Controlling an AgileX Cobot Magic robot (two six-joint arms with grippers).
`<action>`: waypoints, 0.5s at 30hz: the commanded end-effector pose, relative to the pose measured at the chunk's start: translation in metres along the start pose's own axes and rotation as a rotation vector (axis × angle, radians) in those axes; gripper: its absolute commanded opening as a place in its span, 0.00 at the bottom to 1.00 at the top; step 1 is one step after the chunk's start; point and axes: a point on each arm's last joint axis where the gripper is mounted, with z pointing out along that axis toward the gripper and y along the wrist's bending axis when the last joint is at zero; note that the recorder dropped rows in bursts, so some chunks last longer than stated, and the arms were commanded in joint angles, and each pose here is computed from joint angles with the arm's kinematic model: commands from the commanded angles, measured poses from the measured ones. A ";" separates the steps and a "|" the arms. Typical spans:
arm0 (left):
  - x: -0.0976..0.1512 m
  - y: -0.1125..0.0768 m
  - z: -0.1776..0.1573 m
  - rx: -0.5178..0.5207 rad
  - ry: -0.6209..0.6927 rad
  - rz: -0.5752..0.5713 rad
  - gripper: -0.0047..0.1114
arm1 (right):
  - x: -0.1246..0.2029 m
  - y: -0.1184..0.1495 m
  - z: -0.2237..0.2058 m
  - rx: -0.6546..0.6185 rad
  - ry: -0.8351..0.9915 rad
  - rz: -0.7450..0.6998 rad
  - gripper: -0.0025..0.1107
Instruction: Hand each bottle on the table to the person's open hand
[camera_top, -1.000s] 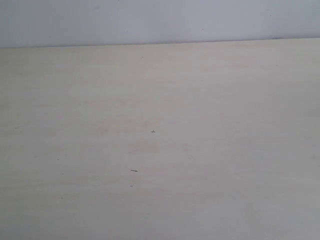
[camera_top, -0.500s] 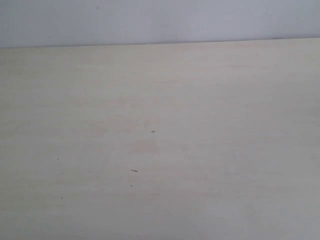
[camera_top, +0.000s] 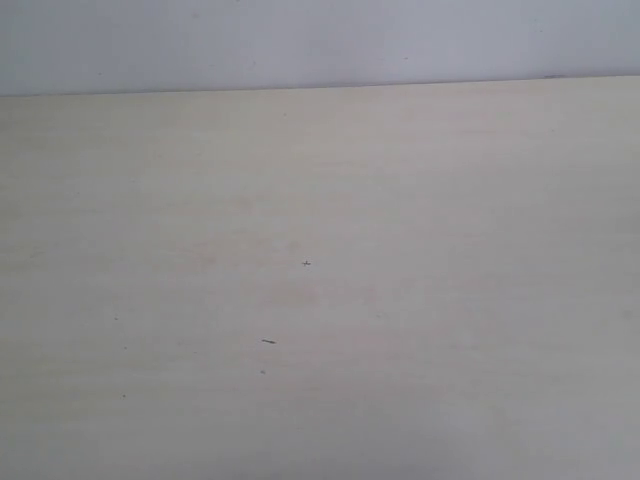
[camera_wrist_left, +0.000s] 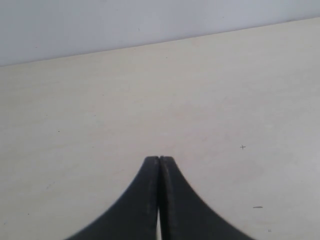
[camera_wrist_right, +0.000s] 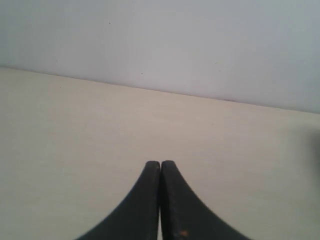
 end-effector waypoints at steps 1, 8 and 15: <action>0.001 0.000 0.000 0.004 -0.005 0.008 0.04 | 0.001 0.000 0.000 0.001 -0.003 0.025 0.02; 0.001 0.000 0.000 0.004 -0.005 0.008 0.04 | 0.003 0.001 0.000 -0.007 0.018 0.044 0.02; 0.001 0.000 0.000 0.004 -0.005 0.008 0.04 | 0.003 -0.001 0.000 0.018 0.015 0.146 0.02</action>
